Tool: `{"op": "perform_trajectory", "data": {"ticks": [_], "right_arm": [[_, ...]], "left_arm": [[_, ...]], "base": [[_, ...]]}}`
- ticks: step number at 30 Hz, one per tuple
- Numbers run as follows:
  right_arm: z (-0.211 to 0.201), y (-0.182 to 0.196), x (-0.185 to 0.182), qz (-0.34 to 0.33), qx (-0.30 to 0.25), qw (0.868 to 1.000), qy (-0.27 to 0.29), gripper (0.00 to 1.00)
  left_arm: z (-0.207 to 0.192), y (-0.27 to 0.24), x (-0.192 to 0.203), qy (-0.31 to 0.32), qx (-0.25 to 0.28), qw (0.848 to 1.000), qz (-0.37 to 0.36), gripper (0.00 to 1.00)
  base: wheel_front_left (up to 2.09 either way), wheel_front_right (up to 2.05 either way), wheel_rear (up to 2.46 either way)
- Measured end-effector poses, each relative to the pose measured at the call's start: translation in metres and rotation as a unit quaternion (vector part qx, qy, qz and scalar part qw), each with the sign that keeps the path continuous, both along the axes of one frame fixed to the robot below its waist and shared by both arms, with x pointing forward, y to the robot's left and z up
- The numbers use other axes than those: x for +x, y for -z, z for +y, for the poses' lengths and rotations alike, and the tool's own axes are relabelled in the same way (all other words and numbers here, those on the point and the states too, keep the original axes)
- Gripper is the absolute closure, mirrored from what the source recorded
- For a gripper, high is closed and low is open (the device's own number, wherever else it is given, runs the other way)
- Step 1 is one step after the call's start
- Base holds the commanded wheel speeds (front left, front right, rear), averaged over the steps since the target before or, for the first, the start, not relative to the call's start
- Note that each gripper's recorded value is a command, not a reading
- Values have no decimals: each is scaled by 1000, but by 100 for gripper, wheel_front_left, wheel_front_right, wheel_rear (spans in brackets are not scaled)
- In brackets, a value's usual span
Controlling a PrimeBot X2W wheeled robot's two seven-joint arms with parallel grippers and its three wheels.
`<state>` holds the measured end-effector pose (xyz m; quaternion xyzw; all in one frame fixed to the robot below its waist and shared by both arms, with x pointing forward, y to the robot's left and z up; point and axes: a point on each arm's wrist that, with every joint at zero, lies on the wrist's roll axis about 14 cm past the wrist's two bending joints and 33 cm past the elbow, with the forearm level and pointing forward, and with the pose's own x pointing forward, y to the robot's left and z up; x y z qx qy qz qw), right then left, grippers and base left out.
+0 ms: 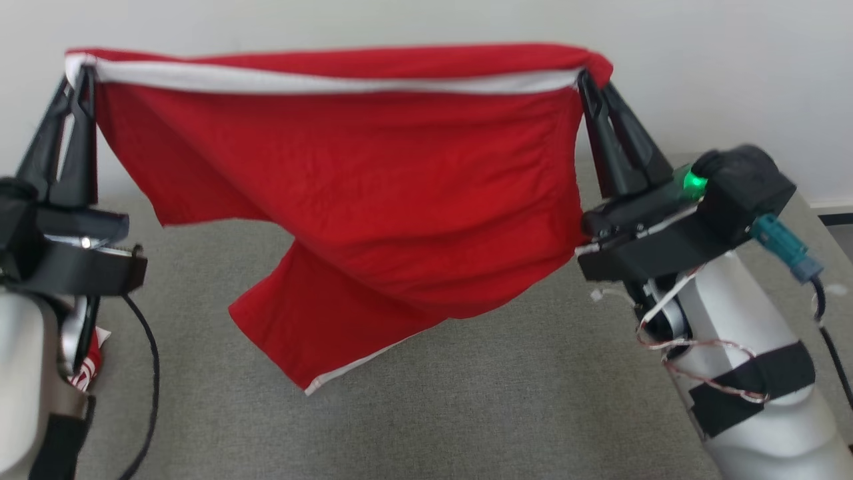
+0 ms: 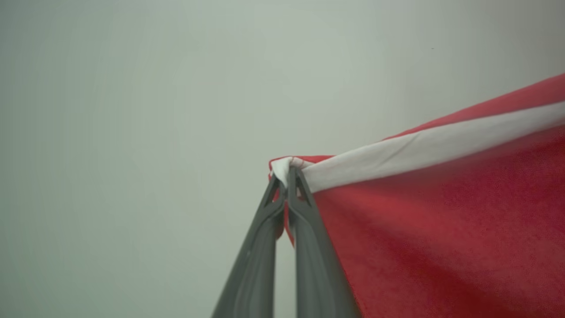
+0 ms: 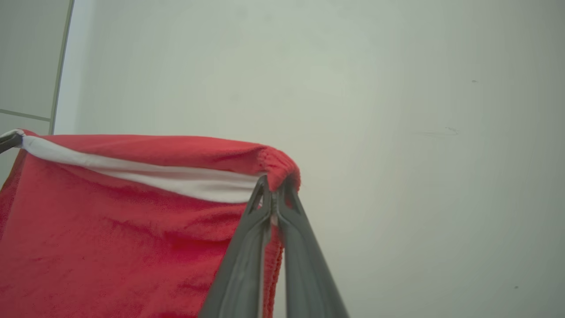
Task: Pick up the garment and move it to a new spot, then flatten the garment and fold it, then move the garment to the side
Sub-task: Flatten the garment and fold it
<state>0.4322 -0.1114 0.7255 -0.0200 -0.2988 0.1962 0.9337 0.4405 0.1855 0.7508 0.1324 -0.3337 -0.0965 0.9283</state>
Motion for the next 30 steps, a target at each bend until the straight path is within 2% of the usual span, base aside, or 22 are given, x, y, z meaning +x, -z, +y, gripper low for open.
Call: {"op": "perform_trajectory", "data": {"ticks": [7, 17, 23, 26, 30], "right_arm": [[-2, -21, 28, -16, -19, 1000, 6, 100], [-19, -51, 101, -63, -98, 992, 57, 100], [-24, -44, 158, -75, -169, 979, 89, 100], [-31, -44, 185, -83, -183, 974, 107, 100], [-36, -31, 217, -76, -179, 974, 120, 100]], "left_arm": [[-1, -8, 31, -7, 34, 999, 9, 100], [-18, -12, 103, -10, 50, 999, 8, 100], [-26, -16, 147, -18, 58, 998, -10, 100], [-31, -20, 165, -24, 63, 997, -27, 100], [-37, -16, 184, -31, 76, 996, -40, 100]], "base": [[0, 0, 0], [0, 0, 0], [0, 0, 0], [0, 0, 0], [0, 0, 0]]}}
